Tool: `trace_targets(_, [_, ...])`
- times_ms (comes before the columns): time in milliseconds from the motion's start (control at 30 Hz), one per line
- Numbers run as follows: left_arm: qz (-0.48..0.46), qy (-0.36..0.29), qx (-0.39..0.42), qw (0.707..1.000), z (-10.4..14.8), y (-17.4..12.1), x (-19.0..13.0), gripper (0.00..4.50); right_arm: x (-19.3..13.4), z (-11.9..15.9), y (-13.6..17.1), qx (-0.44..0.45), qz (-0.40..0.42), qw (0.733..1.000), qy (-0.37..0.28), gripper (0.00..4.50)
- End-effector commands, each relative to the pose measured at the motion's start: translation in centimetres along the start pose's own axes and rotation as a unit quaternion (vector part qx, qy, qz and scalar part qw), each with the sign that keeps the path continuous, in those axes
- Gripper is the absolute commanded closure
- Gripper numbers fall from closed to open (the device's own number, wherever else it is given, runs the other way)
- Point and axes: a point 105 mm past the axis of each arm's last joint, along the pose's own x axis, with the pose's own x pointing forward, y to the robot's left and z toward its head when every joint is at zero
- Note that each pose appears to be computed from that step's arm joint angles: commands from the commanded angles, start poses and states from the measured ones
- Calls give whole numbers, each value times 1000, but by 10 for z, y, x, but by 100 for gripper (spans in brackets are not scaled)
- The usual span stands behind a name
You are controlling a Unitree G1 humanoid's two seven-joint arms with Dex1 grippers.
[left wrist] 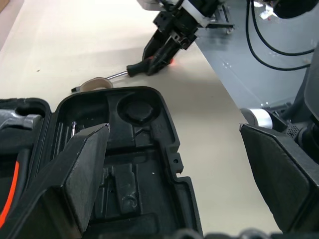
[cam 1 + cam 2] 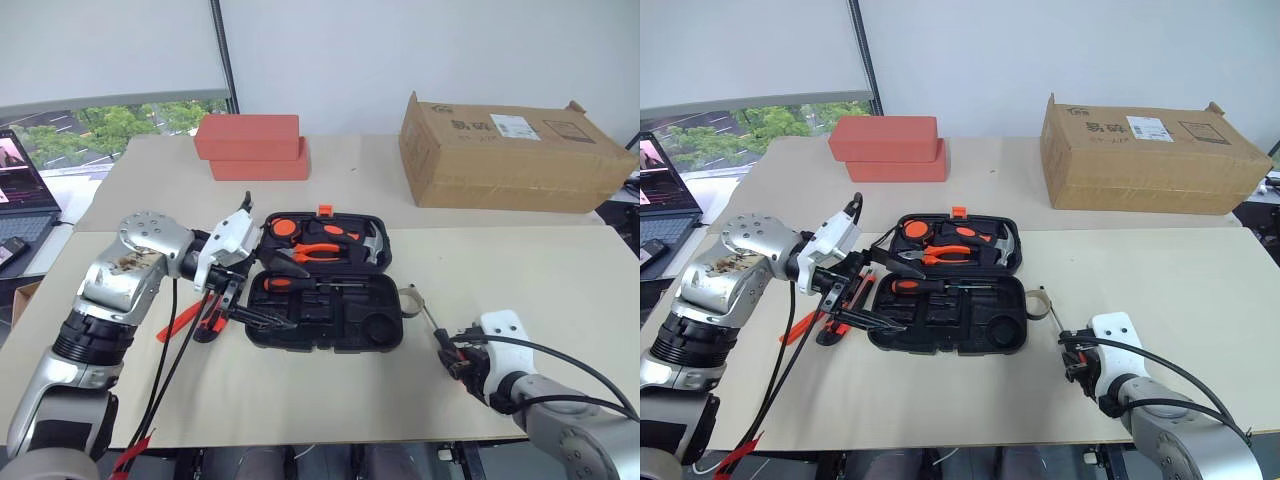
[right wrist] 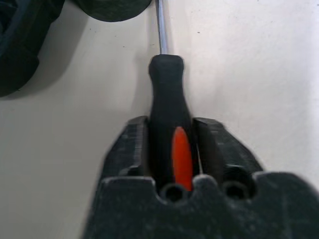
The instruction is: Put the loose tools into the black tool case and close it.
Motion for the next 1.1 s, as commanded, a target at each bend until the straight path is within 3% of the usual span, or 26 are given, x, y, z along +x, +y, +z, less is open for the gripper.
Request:
trace_targets(33, [7, 5, 24, 1000, 13, -1, -3, 0, 2, 9, -21, 30, -41, 999, -19, 353])
trace_targets(233, [52, 0, 13, 999, 13, 1, -5, 0, 4, 51, -59, 19, -92, 992, -81, 353])
trace_targets(367, [107, -11, -9, 994, 12, 6, -14, 0, 8, 101, -46, -109, -29, 980, -166, 353])
trace_targets(467, [144, -23, -40, 988, 10, 2, -25, 0, 11, 129, -6, -238, 101, 938, -231, 353])
trace_targets(700, [202, -9, -76, 976, -4, -19, -43, 0, 23, 136, 58, -381, 310, 831, -261, 353])
trace_targets(767, [211, -5, -77, 974, -4, -24, -46, 0, 33, 134, 64, -414, 328, 813, -245, 353])
trace_targets(900, [228, 15, -83, 970, -9, -36, -52, 0, 52, 130, 78, -503, 365, 749, -229, 353])
trace_targets(1100, [255, 20, -88, 963, -11, -45, -58, 0, 67, 134, 80, -541, 389, 713, -218, 353])
